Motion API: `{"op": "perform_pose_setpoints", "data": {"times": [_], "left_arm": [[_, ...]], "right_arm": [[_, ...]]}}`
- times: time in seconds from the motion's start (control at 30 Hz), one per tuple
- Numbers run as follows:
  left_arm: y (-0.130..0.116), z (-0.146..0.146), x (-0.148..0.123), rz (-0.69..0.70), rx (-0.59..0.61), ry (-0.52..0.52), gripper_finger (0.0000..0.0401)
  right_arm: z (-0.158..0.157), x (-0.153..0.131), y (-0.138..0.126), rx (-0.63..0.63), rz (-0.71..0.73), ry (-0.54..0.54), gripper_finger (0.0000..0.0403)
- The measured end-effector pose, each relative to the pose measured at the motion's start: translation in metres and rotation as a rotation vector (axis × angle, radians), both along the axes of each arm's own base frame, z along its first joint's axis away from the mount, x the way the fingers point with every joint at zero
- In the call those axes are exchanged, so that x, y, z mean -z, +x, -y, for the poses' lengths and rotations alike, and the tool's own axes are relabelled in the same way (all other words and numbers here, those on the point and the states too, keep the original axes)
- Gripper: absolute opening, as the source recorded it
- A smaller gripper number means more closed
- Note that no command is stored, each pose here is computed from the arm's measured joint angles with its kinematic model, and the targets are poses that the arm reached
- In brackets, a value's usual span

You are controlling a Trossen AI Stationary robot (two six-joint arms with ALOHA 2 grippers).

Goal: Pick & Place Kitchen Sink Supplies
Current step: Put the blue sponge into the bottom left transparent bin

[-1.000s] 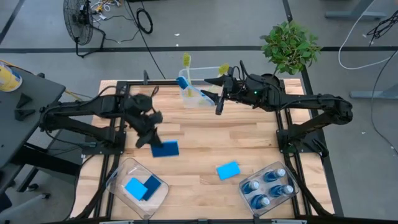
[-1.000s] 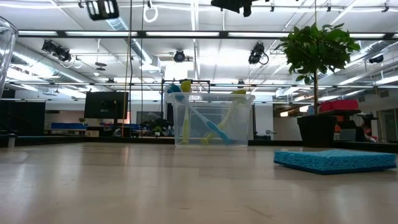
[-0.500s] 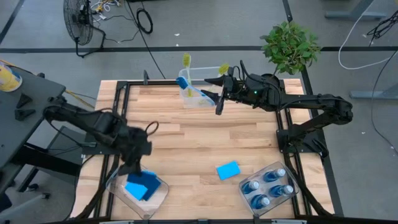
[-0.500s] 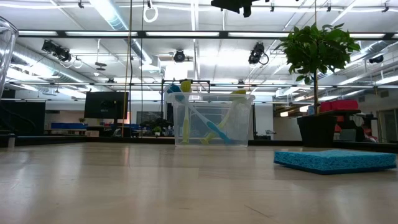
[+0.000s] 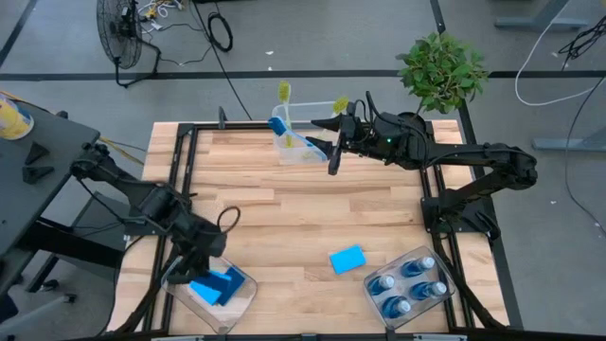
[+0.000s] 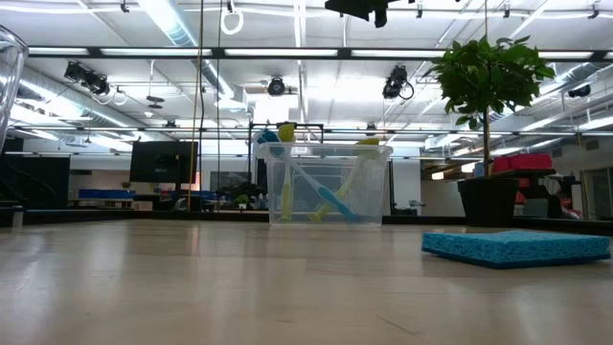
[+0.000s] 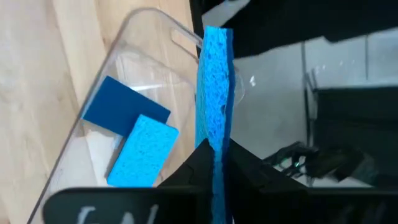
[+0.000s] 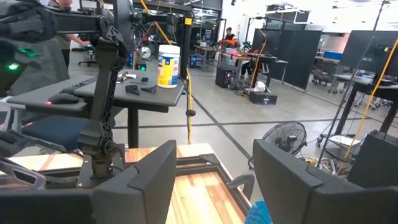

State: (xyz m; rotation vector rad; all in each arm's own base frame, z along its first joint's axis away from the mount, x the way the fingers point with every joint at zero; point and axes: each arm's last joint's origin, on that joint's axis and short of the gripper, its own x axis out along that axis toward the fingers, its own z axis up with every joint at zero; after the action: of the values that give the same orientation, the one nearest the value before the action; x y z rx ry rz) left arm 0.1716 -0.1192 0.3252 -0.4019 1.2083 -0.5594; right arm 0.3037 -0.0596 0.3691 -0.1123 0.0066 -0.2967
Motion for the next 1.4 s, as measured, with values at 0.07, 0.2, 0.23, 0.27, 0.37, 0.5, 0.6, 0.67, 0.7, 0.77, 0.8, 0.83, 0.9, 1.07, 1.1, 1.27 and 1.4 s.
{"op": "perform_pose_setpoints", "data": {"times": [0.07,0.2,0.23,0.27,0.37,0.5,0.6,0.67,0.7,0.77,0.8,0.83,0.9,1.07,1.1,1.27,1.4], "left_arm": [[0.002,0.005,0.004,0.000,0.040,0.020,0.0034],[0.004,0.010,0.013,-0.058,0.069,0.065,0.0035],[0.005,0.010,0.017,-0.090,0.057,0.078,0.0036],[0.006,0.011,0.019,-0.113,0.051,0.090,0.0038],[0.008,0.012,0.023,-0.130,0.052,0.106,0.0059],[0.010,0.012,0.025,-0.109,0.029,0.150,0.0110],[0.011,0.011,0.025,-0.091,0.007,0.180,0.0157],[0.011,0.011,0.025,-0.094,-0.001,0.180,0.0186],[0.011,0.011,0.025,-0.099,-0.010,0.178,0.0199],[0.012,0.010,0.025,-0.108,-0.025,0.174,0.0219],[0.012,0.009,0.025,-0.109,-0.029,0.172,0.0226],[0.013,0.008,0.025,-0.110,-0.033,0.172,0.0230],[0.014,0.006,0.025,-0.111,-0.042,0.172,0.0233],[0.015,0.002,0.025,-0.115,0.003,0.152,0.0222],[0.015,0.001,0.025,-0.119,0.015,0.151,0.0219],[0.016,-0.012,0.021,-0.151,0.008,0.178,0.0205],[0.020,-0.025,0.009,-0.093,-0.027,0.267,0.0198]], "right_arm": [[0.000,0.000,0.000,0.001,0.000,0.000,0.0212],[0.000,0.000,0.000,0.001,0.000,0.000,0.0212],[0.000,0.000,0.000,0.000,0.000,0.000,0.0212],[0.000,0.000,0.000,0.000,0.000,0.000,0.0212],[0.000,0.000,0.000,0.000,-0.001,0.000,0.0212],[0.000,0.000,0.000,0.000,-0.001,0.000,0.0212],[0.000,0.000,0.000,0.000,-0.003,0.000,0.0212],[0.000,0.000,0.000,0.000,-0.005,0.001,0.0212],[0.000,0.001,0.000,-0.001,-0.006,0.001,0.0212],[0.000,0.001,0.000,0.000,-0.006,0.001,0.0212],[0.000,0.001,0.000,-0.001,-0.006,0.001,0.0212],[0.000,0.001,0.000,-0.001,-0.006,0.001,0.0212],[0.000,0.001,0.000,0.000,-0.007,0.001,0.0212],[0.000,0.001,0.000,-0.001,-0.008,0.001,0.0212],[0.000,0.001,0.000,-0.001,-0.008,0.001,0.0212],[0.000,0.003,0.000,-0.001,-0.033,-0.004,0.0212],[-0.001,0.010,0.000,-0.049,-0.109,-0.009,0.0212]]}}
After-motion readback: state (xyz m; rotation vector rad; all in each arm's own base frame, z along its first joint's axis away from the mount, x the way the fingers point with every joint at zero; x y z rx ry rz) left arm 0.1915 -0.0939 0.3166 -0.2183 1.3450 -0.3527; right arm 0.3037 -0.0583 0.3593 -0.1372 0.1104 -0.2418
